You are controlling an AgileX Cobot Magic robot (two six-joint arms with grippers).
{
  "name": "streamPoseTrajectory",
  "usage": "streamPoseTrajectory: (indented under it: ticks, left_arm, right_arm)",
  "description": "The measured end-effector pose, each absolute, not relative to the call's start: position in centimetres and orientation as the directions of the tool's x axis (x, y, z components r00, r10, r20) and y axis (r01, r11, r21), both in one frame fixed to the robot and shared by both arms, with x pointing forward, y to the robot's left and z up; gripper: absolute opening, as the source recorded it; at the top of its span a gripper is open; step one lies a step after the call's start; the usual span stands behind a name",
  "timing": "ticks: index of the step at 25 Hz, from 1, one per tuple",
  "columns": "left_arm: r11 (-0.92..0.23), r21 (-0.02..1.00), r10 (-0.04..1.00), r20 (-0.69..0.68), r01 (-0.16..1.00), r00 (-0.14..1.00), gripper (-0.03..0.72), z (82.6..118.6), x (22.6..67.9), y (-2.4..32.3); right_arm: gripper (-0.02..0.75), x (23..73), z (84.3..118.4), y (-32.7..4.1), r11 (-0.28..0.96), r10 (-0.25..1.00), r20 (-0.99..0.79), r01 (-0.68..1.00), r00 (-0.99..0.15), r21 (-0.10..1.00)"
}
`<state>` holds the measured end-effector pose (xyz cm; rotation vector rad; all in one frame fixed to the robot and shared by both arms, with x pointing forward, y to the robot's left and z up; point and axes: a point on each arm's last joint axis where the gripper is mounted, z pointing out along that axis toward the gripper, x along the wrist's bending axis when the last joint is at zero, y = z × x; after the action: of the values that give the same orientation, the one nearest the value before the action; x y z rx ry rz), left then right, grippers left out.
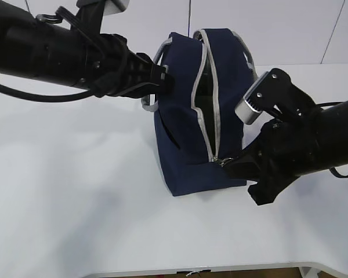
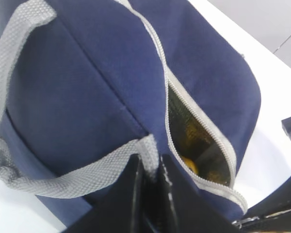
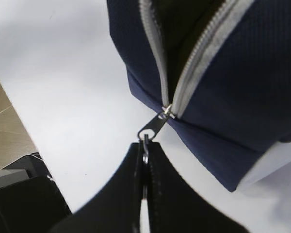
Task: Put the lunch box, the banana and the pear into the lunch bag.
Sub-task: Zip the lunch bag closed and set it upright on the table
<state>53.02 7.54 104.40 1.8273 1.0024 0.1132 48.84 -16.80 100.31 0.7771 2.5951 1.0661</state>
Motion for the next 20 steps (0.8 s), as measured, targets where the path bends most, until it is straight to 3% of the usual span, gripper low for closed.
streamPoseTrajectory:
  ticks: [5, 8, 13, 16, 20]
  left_arm:
    - [-0.118, 0.794, 0.676, -0.376, 0.596, 0.634, 0.027, 104.5, 53.1, 7.5]
    - [-0.102, 0.789, 0.677, -0.391, 0.605, 0.623, 0.135, 104.5, 53.1, 7.5]
    - [-0.075, 0.781, 0.673, -0.419, 0.62, 0.609, 0.43, 104.6, 53.1, 7.4]
    - [-0.073, 0.773, 0.656, -0.438, 0.63, 0.614, 0.489, 104.6, 52.9, 7.3]
    - [-0.077, 0.776, 0.639, -0.443, 0.626, 0.629, 0.503, 104.7, 52.8, 7.1]
  right_arm:
    - [0.018, 48.7, 100.4, -16.8, 0.594, 0.549, -0.003, 0.388, -0.836, 0.704]
    - [0.018, 48.7, 100.5, -16.7, 0.597, 0.54, 0.002, 0.384, -0.842, 0.704]
    - [0.018, 49.0, 101.2, -16.5, 0.594, 0.532, -0.006, 0.367, -0.847, 0.716]
    - [0.018, 49.3, 101.6, -16.4, 0.592, 0.527, -0.015, 0.355, -0.849, 0.724]
    - [0.018, 49.4, 102.0, -16.3, 0.593, 0.523, -0.023, 0.345, -0.852, 0.728]
